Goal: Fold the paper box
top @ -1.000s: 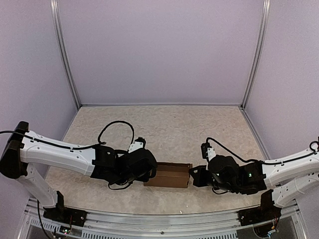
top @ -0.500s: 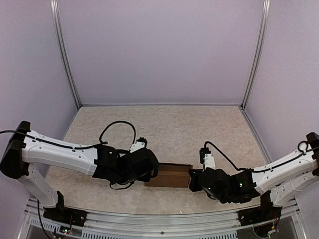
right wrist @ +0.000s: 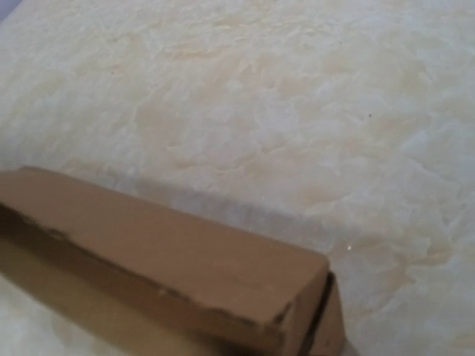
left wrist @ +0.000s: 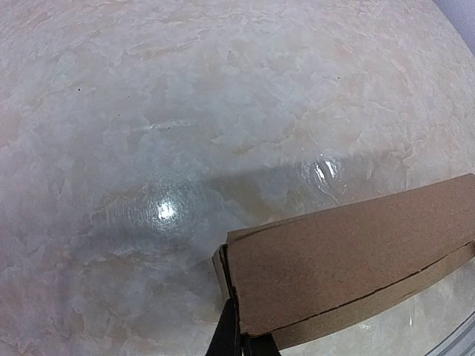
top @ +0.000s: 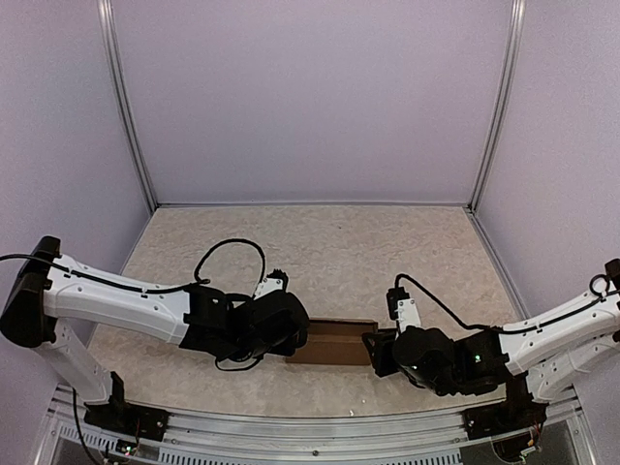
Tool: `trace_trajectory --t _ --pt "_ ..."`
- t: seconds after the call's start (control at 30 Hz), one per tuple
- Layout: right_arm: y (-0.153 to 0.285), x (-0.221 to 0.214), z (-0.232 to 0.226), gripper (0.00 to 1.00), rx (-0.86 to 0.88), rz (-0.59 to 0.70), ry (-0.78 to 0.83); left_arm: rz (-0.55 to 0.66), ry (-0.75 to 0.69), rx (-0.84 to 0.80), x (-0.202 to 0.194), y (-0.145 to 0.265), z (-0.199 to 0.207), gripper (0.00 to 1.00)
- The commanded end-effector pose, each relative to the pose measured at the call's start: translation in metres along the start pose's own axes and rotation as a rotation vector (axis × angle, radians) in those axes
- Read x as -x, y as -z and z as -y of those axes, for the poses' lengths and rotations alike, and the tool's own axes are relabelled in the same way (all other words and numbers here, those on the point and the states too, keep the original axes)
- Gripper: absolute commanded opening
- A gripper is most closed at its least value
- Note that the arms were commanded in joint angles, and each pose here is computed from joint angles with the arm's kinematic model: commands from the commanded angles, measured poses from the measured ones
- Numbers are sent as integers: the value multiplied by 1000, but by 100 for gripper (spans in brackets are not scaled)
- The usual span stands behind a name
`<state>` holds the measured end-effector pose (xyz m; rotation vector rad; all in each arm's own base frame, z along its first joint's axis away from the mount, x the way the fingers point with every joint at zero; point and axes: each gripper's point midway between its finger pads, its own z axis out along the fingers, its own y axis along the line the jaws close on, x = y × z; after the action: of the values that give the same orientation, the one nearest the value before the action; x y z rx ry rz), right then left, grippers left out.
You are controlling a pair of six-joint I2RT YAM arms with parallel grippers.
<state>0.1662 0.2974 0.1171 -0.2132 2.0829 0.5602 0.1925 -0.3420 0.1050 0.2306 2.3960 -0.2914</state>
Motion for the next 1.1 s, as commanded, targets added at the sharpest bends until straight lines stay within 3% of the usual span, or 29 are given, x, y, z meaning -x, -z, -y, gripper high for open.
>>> trace_trajectory --t 0.0,0.2,0.33,0.4,0.5,0.6,0.77,1.07 --pt "16 1 7 43 22 -23 81 -162 -67 33 -51 -14 -12 0" --pt "37 29 -1 50 104 19 120 -162 -76 37 -51 -16 -12 0" --pt "44 54 -6 49 90 72 146 -161 -81 38 -51 -16 -11 0" --pt "42 66 -10 43 70 94 169 -161 -80 39 -51 -17 -10 0" --pt "36 83 -20 15 50 112 192 -161 -81 37 -52 -18 -10 0" --pt "26 94 -30 0 29 118 230 -160 -83 31 -51 -17 -8 0" --pt "4 96 -42 0 33 110 221 -157 -85 30 -50 -17 -6 0" --pt "-36 55 -49 0 30 27 207 -161 -102 9 -50 -15 -2 5"
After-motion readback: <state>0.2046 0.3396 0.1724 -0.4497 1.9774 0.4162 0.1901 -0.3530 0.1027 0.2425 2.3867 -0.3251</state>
